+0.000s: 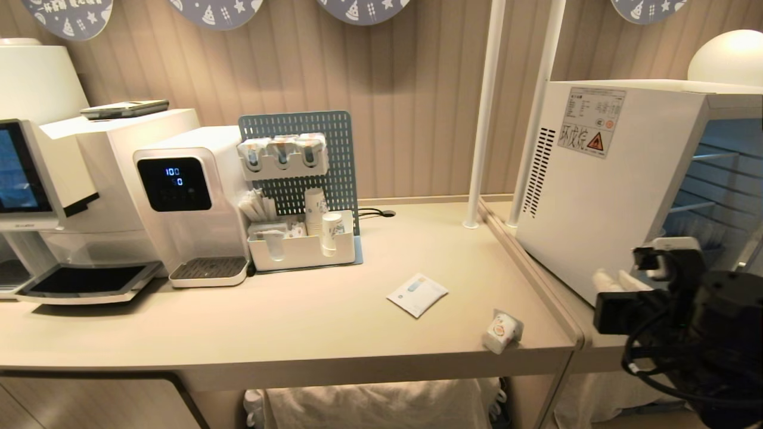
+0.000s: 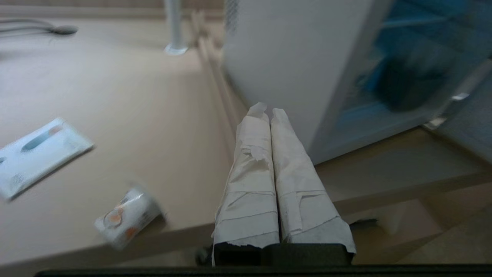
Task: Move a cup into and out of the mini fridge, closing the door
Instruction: Close the freezer door
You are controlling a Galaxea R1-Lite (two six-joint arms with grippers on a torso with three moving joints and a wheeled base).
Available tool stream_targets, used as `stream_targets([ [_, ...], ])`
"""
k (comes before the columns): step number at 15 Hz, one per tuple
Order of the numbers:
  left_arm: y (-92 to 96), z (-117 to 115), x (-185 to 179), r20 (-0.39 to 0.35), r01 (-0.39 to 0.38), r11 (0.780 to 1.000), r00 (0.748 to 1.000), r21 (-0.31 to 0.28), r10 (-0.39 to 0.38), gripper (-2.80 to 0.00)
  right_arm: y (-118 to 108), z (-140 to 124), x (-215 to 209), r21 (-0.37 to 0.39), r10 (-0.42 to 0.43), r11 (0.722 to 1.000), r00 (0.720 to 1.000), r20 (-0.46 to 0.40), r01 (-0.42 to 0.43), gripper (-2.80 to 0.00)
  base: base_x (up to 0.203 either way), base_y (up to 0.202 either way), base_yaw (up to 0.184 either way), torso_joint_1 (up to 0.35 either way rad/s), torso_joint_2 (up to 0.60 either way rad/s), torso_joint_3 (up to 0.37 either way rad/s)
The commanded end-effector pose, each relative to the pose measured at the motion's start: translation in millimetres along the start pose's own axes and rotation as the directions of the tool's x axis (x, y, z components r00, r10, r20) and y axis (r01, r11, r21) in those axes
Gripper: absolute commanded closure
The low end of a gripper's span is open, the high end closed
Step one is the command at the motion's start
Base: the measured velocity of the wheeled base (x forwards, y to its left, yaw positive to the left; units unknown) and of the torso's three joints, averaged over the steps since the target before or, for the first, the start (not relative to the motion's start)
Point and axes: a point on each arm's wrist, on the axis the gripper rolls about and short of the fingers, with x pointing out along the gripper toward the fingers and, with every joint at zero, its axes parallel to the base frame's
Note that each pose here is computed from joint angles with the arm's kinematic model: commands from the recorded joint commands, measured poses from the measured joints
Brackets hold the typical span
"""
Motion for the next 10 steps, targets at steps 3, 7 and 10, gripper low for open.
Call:
stream_targets([
  [3,0.0,0.0,0.1,-0.002,0.001,1.000,1.000,0.000,-0.001,0.00,-63.8,50.1,-79.6,0.162,-0.311,0.946,0.927,0.211,0.280,0.00,0.000,0.000,0.000,0.000,0.00,0.000],
  [7,0.0,0.2,0.1,0.000,0.001,1.000,1.000,0.000,-0.001,0.00,-117.8,43.1,-146.4,0.237,-0.544,0.835,0.813,0.209,0.497,0.00,0.000,0.000,0.000,0.000,0.00,0.000],
  [10,0.0,0.2,0.1,0.000,0.000,1.000,1.000,0.000,0.000,0.00,-138.9,14.0,-195.4,0.300,-0.644,0.758,0.737,0.205,0.579,0.00,0.000,0.000,0.000,0.000,0.00,0.000],
])
